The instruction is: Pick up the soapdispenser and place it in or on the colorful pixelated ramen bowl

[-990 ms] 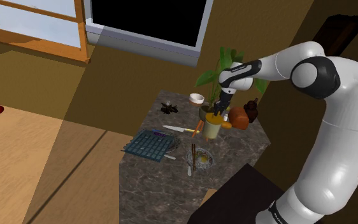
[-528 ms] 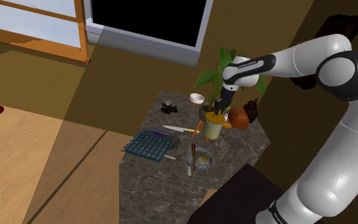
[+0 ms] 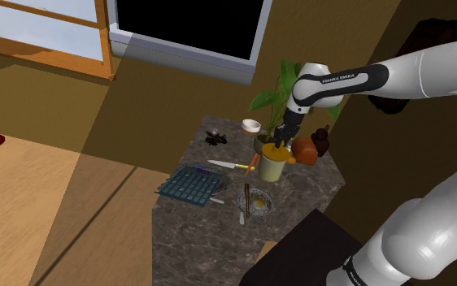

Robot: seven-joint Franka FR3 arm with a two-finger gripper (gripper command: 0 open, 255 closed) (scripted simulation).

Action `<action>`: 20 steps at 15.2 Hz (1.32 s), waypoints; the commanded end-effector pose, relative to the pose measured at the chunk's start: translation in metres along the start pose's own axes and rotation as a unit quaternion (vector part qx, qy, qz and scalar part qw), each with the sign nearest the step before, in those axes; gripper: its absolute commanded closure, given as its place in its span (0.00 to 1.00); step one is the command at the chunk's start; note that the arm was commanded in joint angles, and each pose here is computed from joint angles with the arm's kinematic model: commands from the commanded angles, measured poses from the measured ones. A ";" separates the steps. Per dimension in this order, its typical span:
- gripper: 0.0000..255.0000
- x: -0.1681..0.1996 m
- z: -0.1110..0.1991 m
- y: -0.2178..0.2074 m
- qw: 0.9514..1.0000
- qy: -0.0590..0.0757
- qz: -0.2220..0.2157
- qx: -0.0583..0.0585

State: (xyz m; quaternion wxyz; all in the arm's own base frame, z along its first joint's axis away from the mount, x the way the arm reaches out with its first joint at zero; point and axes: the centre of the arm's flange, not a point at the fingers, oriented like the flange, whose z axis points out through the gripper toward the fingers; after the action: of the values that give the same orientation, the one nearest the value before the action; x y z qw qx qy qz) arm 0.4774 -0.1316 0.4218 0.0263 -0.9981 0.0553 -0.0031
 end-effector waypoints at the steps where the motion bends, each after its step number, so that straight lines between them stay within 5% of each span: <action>1: 1.00 -0.012 -0.010 -0.017 1.000 0.000 0.001 0.000; 20: 1.00 -0.013 0.091 -0.011 1.000 0.000 0.001 0.000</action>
State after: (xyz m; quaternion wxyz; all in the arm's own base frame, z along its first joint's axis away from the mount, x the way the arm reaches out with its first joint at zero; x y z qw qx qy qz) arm 0.4664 -0.1134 0.3371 0.0260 -0.9981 0.0559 -0.0026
